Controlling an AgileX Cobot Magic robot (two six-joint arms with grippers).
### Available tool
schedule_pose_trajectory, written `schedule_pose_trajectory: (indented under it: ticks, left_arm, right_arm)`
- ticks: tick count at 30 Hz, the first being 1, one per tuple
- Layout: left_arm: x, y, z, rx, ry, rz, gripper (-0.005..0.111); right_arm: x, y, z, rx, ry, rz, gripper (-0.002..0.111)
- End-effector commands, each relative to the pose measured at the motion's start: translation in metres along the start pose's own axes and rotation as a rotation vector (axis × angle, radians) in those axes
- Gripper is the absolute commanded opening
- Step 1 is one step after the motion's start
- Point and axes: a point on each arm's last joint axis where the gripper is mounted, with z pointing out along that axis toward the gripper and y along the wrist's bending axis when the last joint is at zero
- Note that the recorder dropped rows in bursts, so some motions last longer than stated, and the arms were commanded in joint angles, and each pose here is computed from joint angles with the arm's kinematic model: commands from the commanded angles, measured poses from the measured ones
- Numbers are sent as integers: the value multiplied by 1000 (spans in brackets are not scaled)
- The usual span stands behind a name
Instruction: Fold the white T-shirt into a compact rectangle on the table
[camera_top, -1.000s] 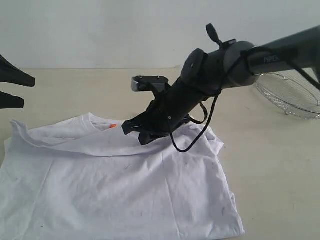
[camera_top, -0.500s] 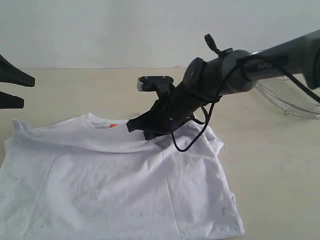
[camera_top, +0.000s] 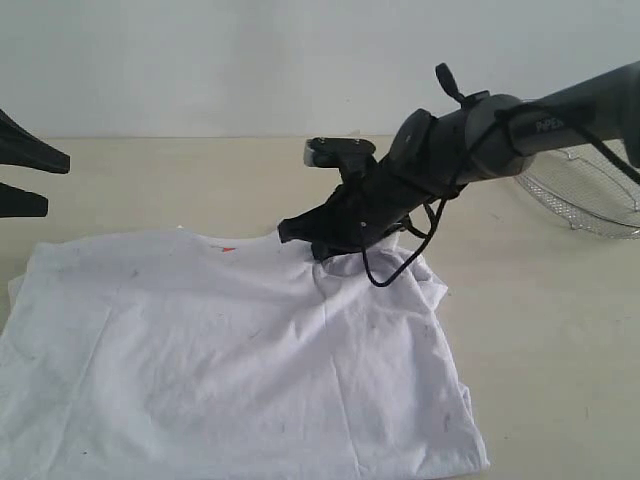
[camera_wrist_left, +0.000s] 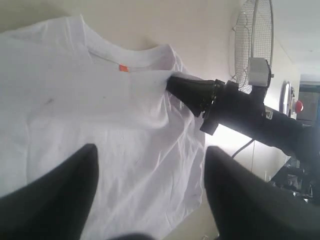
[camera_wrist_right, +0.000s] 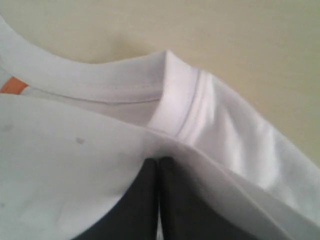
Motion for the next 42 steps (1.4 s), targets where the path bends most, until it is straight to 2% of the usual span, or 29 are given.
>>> schedule_pose_trajectory:
  ticks: [1, 13, 18, 26, 28, 29, 31, 42]
  left_arm:
    - [0, -5, -2, 4, -2, 20, 58]
    - [0, -5, -2, 4, -2, 20, 58]
    - [0, -5, -2, 4, -2, 20, 58]
    - [0, -5, -2, 4, -2, 20, 58]
    - [0, -5, -2, 4, -2, 20, 58]
    - [0, -5, -2, 4, -2, 20, 58]
    - [0, -5, -2, 4, -2, 20, 58]
    - [0, -5, -2, 4, -2, 4, 58]
  right_arm:
    - [-5, -14, -3, 28, -28, 23, 0]
    - [-12, -52, -16, 77, -71, 132, 0]
    - [-25, -65, -31, 60, -75, 150, 0]
    - [-44, -58, -72, 23, -80, 53, 0]
    - [-39, -65, -79, -2, -23, 70, 14]
    - [-37, -73, -81, -2, -5, 84, 33]
    - [-35, -79, -80, 4, 3, 89, 52]
    - [-19, -87, -49, -32, 72, 147, 48]
